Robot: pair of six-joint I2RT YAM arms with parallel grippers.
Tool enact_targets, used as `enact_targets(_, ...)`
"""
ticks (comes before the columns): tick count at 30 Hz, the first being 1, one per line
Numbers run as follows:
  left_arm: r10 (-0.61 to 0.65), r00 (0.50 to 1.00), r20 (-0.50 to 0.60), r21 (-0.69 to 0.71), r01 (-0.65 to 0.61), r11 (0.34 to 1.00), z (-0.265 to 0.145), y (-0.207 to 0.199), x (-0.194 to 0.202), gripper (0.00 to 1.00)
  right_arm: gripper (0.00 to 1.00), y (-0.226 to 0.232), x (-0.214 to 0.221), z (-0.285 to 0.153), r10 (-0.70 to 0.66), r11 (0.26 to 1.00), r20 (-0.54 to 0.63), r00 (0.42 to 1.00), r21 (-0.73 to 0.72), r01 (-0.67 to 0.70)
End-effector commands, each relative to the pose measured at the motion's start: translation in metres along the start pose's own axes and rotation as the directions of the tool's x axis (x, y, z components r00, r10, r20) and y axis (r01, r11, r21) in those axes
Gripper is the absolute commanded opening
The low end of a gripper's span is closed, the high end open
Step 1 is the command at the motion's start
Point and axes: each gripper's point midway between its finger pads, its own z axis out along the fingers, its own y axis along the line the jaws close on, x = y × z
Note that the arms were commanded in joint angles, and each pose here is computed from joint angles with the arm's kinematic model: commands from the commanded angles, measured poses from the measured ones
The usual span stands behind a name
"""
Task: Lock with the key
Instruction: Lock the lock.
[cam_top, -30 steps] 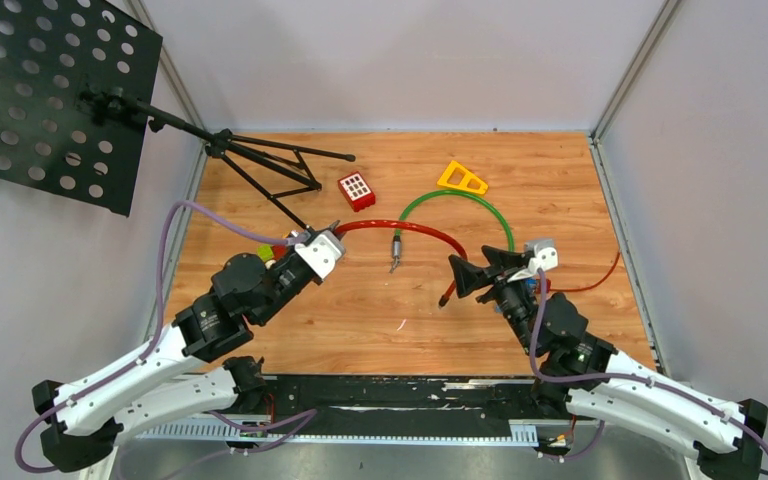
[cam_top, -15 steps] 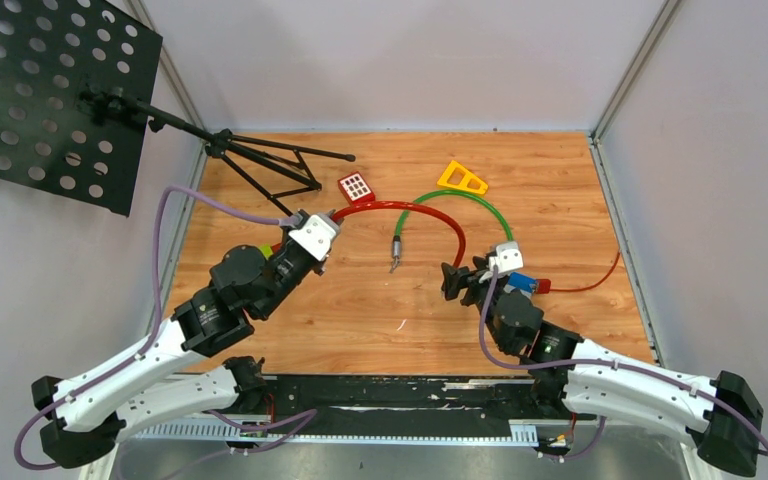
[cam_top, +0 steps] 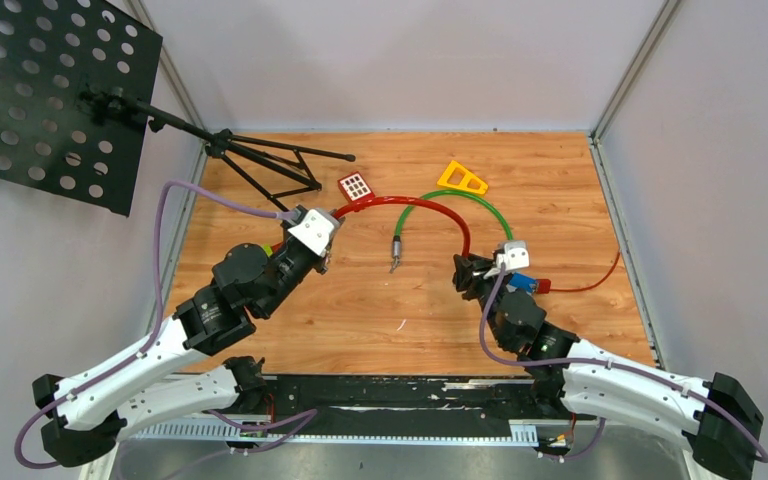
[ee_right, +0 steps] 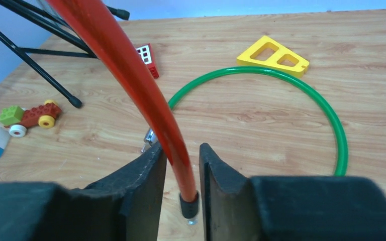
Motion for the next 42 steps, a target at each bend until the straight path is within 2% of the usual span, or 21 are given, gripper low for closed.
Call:
enact_targets(1, -0.119, 0.984, 0.134, -0.029, 0.123, 0.992, -0.005, 0.012, -0.043, 0.00, 0.25, 0.008, -0.017, 0.004, 0.067, 0.997, 0.055, 0.996, -0.038, -0.065)
enact_targets(7, -0.172, 0.976, 0.133, -0.046, 0.179, 0.983, -0.008, 0.015, -0.040, 0.00, 0.03, 0.012, -0.039, 0.006, 0.121, 0.993, 0.055, 0.991, -0.022, -0.120)
enact_targets(11, -0.281, 0.950, 0.132, -0.134, 0.298, 0.945, -0.012, 0.028, -0.032, 0.00, 0.00, 0.020, -0.082, 0.000, 0.260, 0.965, 0.096, 0.961, -0.046, -0.257)
enact_targets(13, -0.360, 0.922, 0.143, -0.181, 0.382, 0.906, -0.014, 0.034, -0.027, 0.00, 0.00, 0.018, -0.101, -0.004, 0.423, 0.906, 0.138, 0.896, -0.044, -0.421)
enact_targets(15, -0.439, 0.884, 0.158, -0.201, 0.464, 0.863, -0.016, 0.035, -0.022, 0.00, 0.00, 0.021, -0.121, -0.009, 0.580, 0.814, 0.177, 0.795, -0.101, -0.572)
enact_targets(16, -0.474, 0.864, 0.168, -0.200, 0.501, 0.842, -0.018, 0.035, -0.021, 0.00, 0.00, 0.023, -0.128, -0.011, 0.625, 0.780, 0.193, 0.756, -0.130, -0.612)
enact_targets(19, -0.560, 0.808, 0.181, -0.151, 0.586, 0.796, -0.022, 0.026, -0.016, 0.00, 0.00, 0.030, -0.140, -0.010, 0.690, 0.724, 0.200, 0.696, -0.185, -0.665)
enact_targets(21, -0.620, 0.756, 0.209, -0.099, 0.647, 0.756, -0.027, 0.022, -0.019, 0.00, 0.00, 0.038, -0.147, -0.009, 0.712, 0.701, 0.204, 0.671, -0.234, -0.673)
enact_targets(23, -0.688, 0.679, 0.254, -0.045, 0.719, 0.693, -0.035, 0.021, -0.025, 0.00, 0.00, 0.047, -0.162, -0.010, 0.746, 0.664, 0.218, 0.629, -0.317, -0.678)
enact_targets(27, -0.794, 0.507, 0.336, 0.047, 0.833, 0.552, -0.051, 0.025, -0.027, 0.00, 0.00, 0.071, -0.185, -0.015, 0.760, 0.636, 0.224, 0.610, -0.449, -0.628)
enact_targets(29, -0.818, 0.447, 0.361, 0.070, 0.862, 0.502, -0.055, 0.027, -0.024, 0.00, 0.00, 0.081, -0.195, -0.016, 0.758, 0.634, 0.242, 0.605, -0.488, -0.599)
enact_targets(33, -0.817, 0.412, 0.403, 0.112, 0.864, 0.491, -0.060, 0.027, -0.016, 0.00, 0.00, 0.099, -0.212, -0.020, 0.775, 0.611, 0.247, 0.582, -0.526, -0.591)
enact_targets(36, -0.820, 0.355, 0.450, 0.194, 0.857, 0.478, -0.066, 0.025, -0.019, 0.00, 0.00, 0.115, -0.222, -0.026, 0.784, 0.595, 0.255, 0.566, -0.569, -0.568)
enact_targets(38, -0.830, 0.321, 0.456, 0.218, 0.864, 0.454, -0.067, 0.024, -0.018, 0.00, 0.00, 0.126, -0.226, -0.029, 0.767, 0.614, 0.280, 0.577, -0.580, -0.535)
enact_targets(42, -0.834, 0.320, 0.449, 0.242, 0.855, 0.458, -0.066, 0.020, -0.020, 0.00, 0.00, 0.150, -0.233, -0.041, 0.729, 0.648, 0.344, 0.592, -0.626, -0.434)
